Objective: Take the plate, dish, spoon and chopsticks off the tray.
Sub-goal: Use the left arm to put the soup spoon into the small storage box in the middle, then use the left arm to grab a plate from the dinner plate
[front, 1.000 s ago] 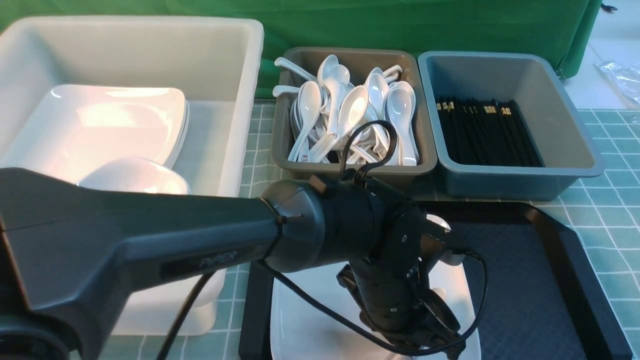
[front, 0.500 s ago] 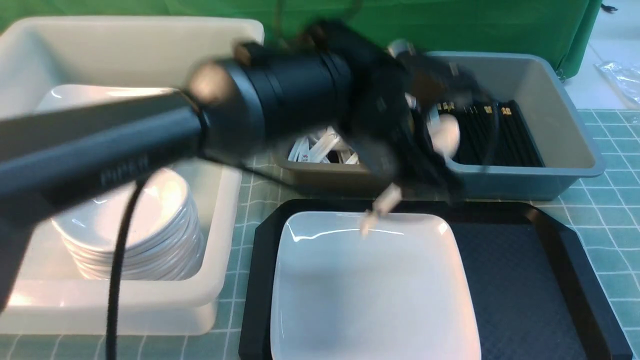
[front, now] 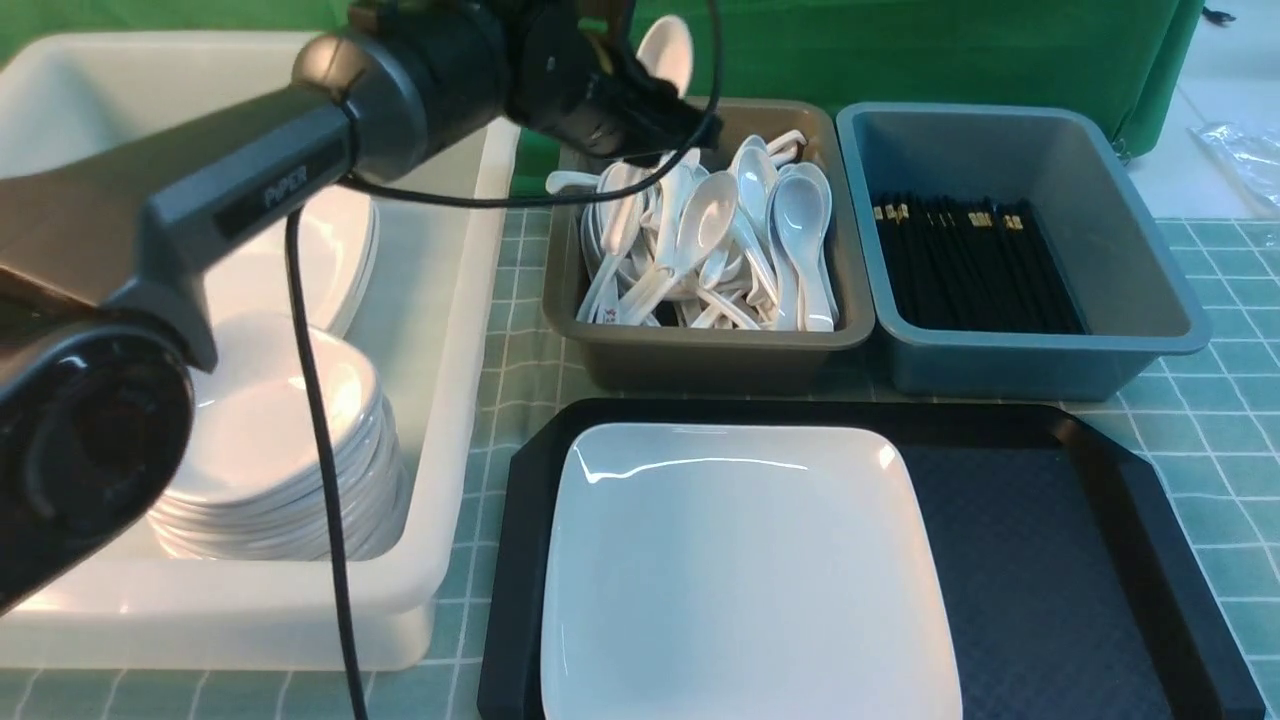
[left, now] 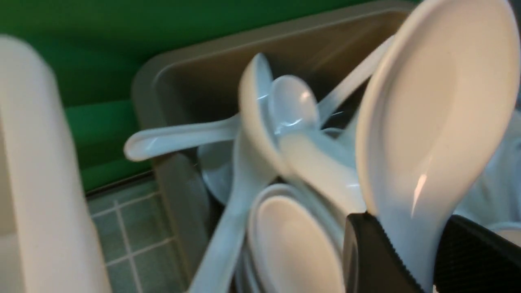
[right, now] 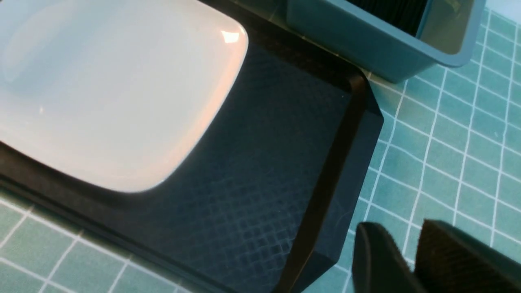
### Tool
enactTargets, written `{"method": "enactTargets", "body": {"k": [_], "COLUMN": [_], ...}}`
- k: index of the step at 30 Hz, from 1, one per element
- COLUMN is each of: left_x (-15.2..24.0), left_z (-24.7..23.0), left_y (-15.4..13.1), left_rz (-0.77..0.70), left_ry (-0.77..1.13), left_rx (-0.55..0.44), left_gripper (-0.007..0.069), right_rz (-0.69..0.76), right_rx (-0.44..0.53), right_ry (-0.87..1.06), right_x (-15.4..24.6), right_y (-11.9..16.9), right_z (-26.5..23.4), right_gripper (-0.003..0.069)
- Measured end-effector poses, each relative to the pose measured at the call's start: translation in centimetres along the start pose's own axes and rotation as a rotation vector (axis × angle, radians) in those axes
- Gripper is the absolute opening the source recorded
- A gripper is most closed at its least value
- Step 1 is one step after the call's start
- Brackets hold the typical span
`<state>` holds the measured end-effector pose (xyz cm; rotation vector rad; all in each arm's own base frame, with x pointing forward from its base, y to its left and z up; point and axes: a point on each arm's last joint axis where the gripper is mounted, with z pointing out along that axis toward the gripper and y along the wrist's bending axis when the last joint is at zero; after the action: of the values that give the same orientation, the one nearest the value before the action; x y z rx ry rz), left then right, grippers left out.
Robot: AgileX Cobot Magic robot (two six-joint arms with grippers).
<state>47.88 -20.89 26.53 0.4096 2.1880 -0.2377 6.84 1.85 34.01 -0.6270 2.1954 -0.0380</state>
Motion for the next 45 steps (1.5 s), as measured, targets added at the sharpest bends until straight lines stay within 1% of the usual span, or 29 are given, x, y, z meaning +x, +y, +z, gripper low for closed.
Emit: {"method": "enactTargets", "body": {"k": [1, 5, 6, 7, 10, 12, 13, 15, 18, 19, 20, 21, 23, 25, 27, 28, 29, 31, 33, 34, 35, 36, 37, 39, 40, 42, 43, 45], "left_x": [0.1, 0.2, 0.1, 0.2, -0.2, -0.6, -1.1, -1.8, -2.0, -1.7, -1.0, -0.2, 2.0, 5.6, 8.4, 9.2, 12.0, 14.8, 17.1, 18.5, 18.6, 20.1, 20.6, 21.6, 21.8, 22.7, 22.9, 23.1], "left_z": [0.1, 0.3, 0.1, -0.1, -1.6, -2.6, -4.2, -7.1, -11.7, -11.9, -13.5, -14.4, -16.6, -17.9, -19.4, -19.3, -20.1, -20.5, -20.3, -20.0, -19.9, -19.4, -19.2, -18.9, -18.8, -18.3, -18.1, -17.8], "left_y": [0.1, 0.2, 0.0, -0.1, -0.3, -0.3, -0.5, -0.9, -3.0, -3.2, -5.0, -6.3, -8.9, -10.9, -12.3, -12.3, -12.8, -12.8, -12.5, -12.2, -12.2, -11.8, -11.7, -11.6, -11.5, -11.3, -11.2, -11.1], "left_rz": [-0.001, -0.008, -0.016, -0.021, -0.025, -0.025, -0.013, 0.045, 0.199, 0.213, 0.321, 0.397, 0.529, 0.638, 0.752, 0.767, 0.872, 0.983, 1.062, 1.1, 1.109, 1.145, 1.161, 1.207, 1.212, 1.286, 1.318, 1.358], "left_ry": [0.003, 0.007, 0.012, 0.025, 0.065, 0.086, 0.114, 0.157, 0.222, 0.231, 0.257, 0.272, 0.307, 0.365, 0.369, 0.387, 0.391, 0.392, 0.39, 0.399, 0.392, 0.399, 0.394, 0.391, 0.393, 0.373, 0.37, 0.372], "left_rx": [-0.001, 0.0, 0.007, 0.011, 0.016, 0.016, 0.018, 0.029, 0.09, 0.097, 0.152, 0.193, 0.269, 0.333, 0.385, 0.391, 0.433, 0.474, 0.499, 0.509, 0.51, 0.519, 0.522, 0.534, 0.536, 0.544, 0.542, 0.534], "left_gripper": [0.0218, 0.0352, 0.0405, 0.0439, 0.0492, 0.049, 0.0468, 0.037, 0.0142, 0.0142, 0.0071, 0.0043, 0.0016, 0.0006, 0.0006, 0.0006, 0.0013, 0.0037, 0.0088, 0.0132, 0.0141, 0.0214, 0.0265, 0.0358, 0.0368, 0.0487, 0.052, 0.0538], "right_rz": [0.0, 0.0, 0.0, 0.0, 0.0, 0.0, 0.0, 0.0, -0.003, -0.003, -0.004, -0.004, -0.005, -0.007, -0.007, -0.007, -0.007, -0.007, -0.003, -0.001, 0.0, 0.003, 0.004, 0.004, 0.005, 0.005, 0.005, 0.005], "right_rx": [0.0, 0.0, 0.0, 0.0, 0.0, 0.001, 0.002, 0.002, 0.002, 0.002, 0.002, 0.002, 0.002, 0.001, 0.001, 0.001, 0.001, 0.001, 0.001, 0.001, 0.001, 0.002, 0.002, 0.002, 0.002, 0.002, 0.002, 0.002], "right_ry": [0.0, 0.0, 0.0, 0.0, 0.002, 0.006, 0.008, 0.008, 0.008, 0.008, 0.008, 0.008, 0.008, 0.007, 0.007, 0.007, 0.007, 0.007, 0.007, 0.007, 0.007, 0.007, 0.007, 0.007, 0.007, 0.007, 0.007, 0.007], "right_x": [0.0, 0.0, 0.0, 0.0, 0.0, 0.1, 0.1, 0.1, 0.1, 0.1, 0.1, 0.1, 0.1, 0.1, 0.1, 0.1, 0.1, 0.1, 0.1, 0.1, 0.1, 0.1, 0.1, 0.1, 0.1, 0.1, 0.1, 0.1], "right_y": [0.0, 0.0, 0.0, 0.0, 0.0, 0.0, 0.0, 0.0, 0.0, 0.0, 0.0, 0.0, 0.0, 0.0, 0.0, 0.0, 0.0, 0.0, 0.0, 0.0, 0.0, 0.0, 0.0, 0.0, 0.0, 0.0, 0.0, 0.0], "right_z": [0.0, 0.0, 0.0, 0.0, 0.0, 0.0, 0.0, 0.0, 0.0, 0.0, 0.0, 0.0, 0.0, 0.0, 0.0, 0.0, 0.0, 0.0, 0.0, 0.0, 0.0, 0.0, 0.0, 0.0, 0.0, 0.0, 0.0, 0.0], "right_gripper": [0.0195, 0.0195, 0.0195, 0.0195, 0.0195, 0.0195, 0.0195, 0.0195, 0.0195, 0.0195, 0.0195, 0.0195, 0.0195, 0.0195, 0.0195, 0.0195, 0.0195, 0.0195, 0.0195, 0.0195, 0.0195, 0.0195, 0.0195, 0.0195, 0.0195, 0.0195, 0.0195, 0.0195]}}
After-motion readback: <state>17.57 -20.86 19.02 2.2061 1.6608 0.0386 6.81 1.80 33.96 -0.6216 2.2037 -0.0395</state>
